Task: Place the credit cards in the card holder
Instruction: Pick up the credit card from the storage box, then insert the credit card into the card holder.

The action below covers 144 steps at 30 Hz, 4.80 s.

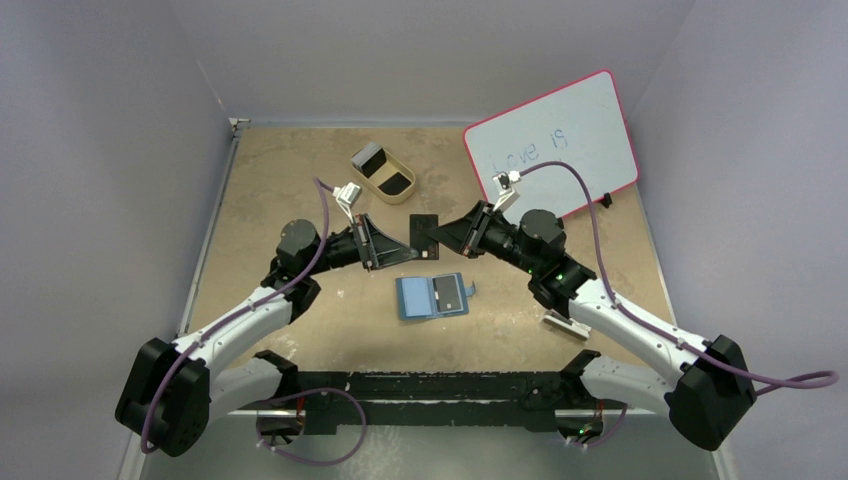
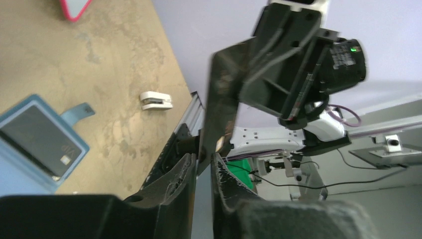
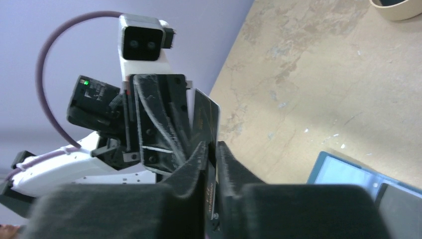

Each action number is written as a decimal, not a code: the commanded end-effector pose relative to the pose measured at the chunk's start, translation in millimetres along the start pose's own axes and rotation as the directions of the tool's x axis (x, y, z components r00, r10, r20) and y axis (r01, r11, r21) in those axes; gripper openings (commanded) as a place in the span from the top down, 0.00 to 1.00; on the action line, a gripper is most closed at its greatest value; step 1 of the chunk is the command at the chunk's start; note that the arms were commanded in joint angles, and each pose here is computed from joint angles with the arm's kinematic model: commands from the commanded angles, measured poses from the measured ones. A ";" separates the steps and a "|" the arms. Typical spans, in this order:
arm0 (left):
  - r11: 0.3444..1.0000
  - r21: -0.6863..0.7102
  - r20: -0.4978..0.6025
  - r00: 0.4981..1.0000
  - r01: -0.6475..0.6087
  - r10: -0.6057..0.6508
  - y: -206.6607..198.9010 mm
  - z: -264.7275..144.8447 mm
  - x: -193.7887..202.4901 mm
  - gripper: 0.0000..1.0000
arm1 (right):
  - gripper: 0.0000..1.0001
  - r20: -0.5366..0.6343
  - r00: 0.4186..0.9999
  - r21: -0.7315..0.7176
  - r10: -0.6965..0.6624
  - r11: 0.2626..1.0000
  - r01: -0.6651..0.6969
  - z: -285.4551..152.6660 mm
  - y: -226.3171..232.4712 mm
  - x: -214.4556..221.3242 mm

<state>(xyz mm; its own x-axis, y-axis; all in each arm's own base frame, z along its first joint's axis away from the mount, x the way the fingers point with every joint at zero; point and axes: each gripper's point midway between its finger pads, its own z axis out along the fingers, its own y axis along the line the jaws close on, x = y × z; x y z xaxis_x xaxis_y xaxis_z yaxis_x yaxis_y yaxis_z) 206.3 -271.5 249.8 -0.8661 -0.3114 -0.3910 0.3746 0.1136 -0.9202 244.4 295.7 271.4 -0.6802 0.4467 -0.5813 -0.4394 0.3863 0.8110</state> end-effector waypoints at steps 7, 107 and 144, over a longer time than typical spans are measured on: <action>0.880 -0.454 0.019 0.986 -0.141 0.167 71.2 -21.1 -18.4 0.61 | 1.00 0.038 0.995 0.058 -0.089 0.995 0.087 -10.0 -12.6 -8.3; 0.744 -0.655 0.101 0.991 0.132 -0.087 218.6 -43.5 57.9 1.00 | 1.00 -0.274 0.938 0.233 0.211 0.961 -0.148 5.2 -191.5 130.5; 0.764 -0.626 0.152 0.986 0.155 -0.074 207.3 -39.2 52.0 1.00 | 0.59 -0.270 0.957 0.506 0.107 0.861 0.047 -7.6 -209.8 120.2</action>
<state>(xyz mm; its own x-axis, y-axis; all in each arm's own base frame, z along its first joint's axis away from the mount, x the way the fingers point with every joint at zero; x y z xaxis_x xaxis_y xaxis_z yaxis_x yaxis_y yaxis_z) 218.6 -223.2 24.8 -0.8499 -0.4458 -0.2808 -0.0938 0.6524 -0.7520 249.3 273.1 37.9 -0.8621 0.2915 -0.4146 -0.1115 0.6889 0.7163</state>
